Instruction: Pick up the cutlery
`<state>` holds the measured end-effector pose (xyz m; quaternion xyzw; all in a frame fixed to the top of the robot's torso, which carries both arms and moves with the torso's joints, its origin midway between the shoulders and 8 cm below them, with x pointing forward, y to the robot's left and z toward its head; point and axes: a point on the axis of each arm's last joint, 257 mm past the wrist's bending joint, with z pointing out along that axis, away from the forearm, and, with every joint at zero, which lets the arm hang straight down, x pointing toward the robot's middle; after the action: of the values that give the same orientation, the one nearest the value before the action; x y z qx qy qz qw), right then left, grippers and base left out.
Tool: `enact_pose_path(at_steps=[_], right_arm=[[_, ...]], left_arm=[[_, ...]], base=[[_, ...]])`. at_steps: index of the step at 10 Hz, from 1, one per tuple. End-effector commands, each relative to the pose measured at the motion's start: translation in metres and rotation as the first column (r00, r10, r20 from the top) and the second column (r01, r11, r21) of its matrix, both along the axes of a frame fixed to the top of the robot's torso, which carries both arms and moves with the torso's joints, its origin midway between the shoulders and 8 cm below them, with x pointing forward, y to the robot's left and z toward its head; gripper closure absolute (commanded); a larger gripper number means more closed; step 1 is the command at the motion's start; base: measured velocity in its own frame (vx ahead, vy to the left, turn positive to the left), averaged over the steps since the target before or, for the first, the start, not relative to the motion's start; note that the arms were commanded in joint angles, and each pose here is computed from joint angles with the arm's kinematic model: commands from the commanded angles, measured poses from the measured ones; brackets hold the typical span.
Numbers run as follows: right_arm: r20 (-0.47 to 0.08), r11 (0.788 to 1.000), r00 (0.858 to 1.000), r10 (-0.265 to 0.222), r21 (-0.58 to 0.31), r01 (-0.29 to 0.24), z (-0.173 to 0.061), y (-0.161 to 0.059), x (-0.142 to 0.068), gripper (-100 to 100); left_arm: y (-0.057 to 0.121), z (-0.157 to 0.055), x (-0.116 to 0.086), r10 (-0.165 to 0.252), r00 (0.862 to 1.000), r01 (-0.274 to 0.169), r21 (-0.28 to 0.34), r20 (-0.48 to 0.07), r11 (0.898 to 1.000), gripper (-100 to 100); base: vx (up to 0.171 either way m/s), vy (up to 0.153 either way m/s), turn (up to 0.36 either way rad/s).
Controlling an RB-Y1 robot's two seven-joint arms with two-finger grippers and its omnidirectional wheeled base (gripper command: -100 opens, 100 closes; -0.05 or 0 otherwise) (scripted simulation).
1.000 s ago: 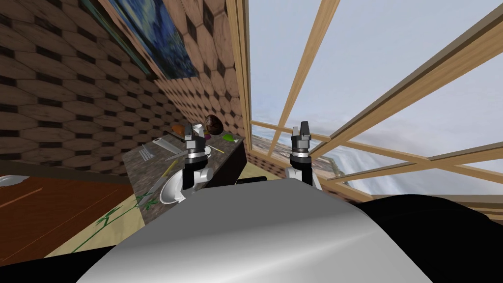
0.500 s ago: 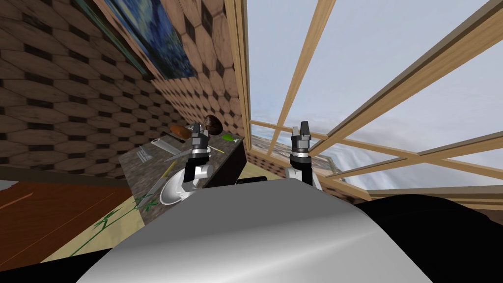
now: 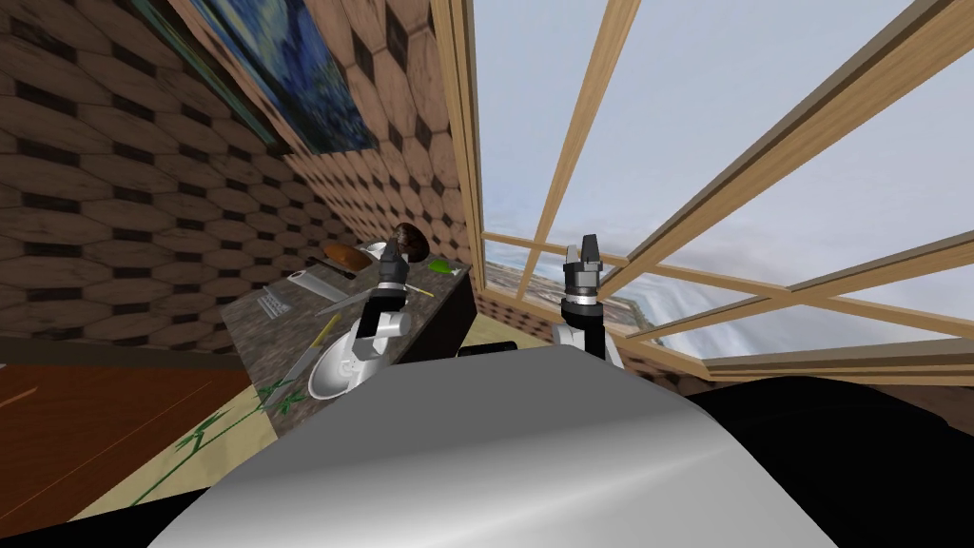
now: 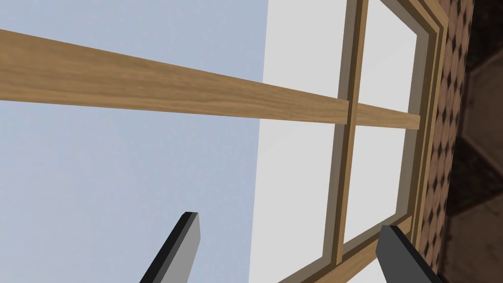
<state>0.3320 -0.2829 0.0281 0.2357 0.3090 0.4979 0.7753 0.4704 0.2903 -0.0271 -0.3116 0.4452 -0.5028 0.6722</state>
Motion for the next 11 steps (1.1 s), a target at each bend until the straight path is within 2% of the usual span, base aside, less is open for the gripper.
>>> enact_pose_path(at_steps=[1, 2, 3, 4, 5, 7, 8, 9, 11], right_arm=[[0.0, 1.0, 1.0, 0.0, 0.0, 0.0, 0.0, 0.0, 0.0, 0], [0.0, 1.0, 1.0, 0.0, 0.0, 0.0, 0.0, 0.0, 0.0, 0], [0.0, 1.0, 1.0, 0.0, 0.0, 0.0, 0.0, 0.0, 0.0, 0], [0.0, 1.0, 1.0, 0.0, 0.0, 0.0, 0.0, 0.0, 0.0, 0], [0.0, 1.0, 1.0, 0.0, 0.0, 0.0, 0.0, 0.0, 0.0, 0], [0.0, 1.0, 1.0, 0.0, 0.0, 0.0, 0.0, 0.0, 0.0, 0], [0.0, 1.0, 1.0, 0.0, 0.0, 0.0, 0.0, 0.0, 0.0, 0], [0.0, 1.0, 1.0, 0.0, 0.0, 0.0, 0.0, 0.0, 0.0, 0], [0.0, 1.0, 1.0, 0.0, 0.0, 0.0, 0.0, 0.0, 0.0, 0]], left_arm=[[0.006, -0.013, 0.011, 0.009, 0.998, -0.008, 0.01, -0.055, 1.0, -100], [0.007, -0.016, 0.012, 0.011, 0.998, -0.01, 0.009, -0.067, 1.0, -100], [0.013, -0.024, 0.025, 0.021, 0.994, -0.018, 0.03, -0.108, 0.999, -100], [0.014, -0.03, 0.027, 0.025, 0.991, -0.021, 0.03, -0.132, 0.999, -100], [0.021, -0.036, 0.038, 0.036, 0.986, -0.028, 0.051, -0.16, 0.998, -100], [0.023, -0.047, 0.041, 0.044, 0.978, -0.034, 0.051, -0.206, 0.998, -100], [0.023, -0.049, 0.041, 0.044, 0.977, -0.034, 0.051, -0.211, 0.998, -100], [0.031, -0.056, 0.053, 0.061, 0.967, -0.044, 0.072, -0.247, 0.996, -100], [0.033, -0.066, 0.054, 0.067, 0.956, -0.048, 0.073, -0.285, 0.996, -100]], base=[[-0.011, 0.017, -0.033], [-0.004, 0.008, 0.003], [-0.008, 0.009, -0.061], [-0.008, 0.012, -0.041], [-0.009, 0.014, -0.062], [-0.004, 0.011, -0.023], [0.0, 0.0, 0.0], [-0.003, 0.004, -0.075], [-0.003, 0.009, -0.02]])
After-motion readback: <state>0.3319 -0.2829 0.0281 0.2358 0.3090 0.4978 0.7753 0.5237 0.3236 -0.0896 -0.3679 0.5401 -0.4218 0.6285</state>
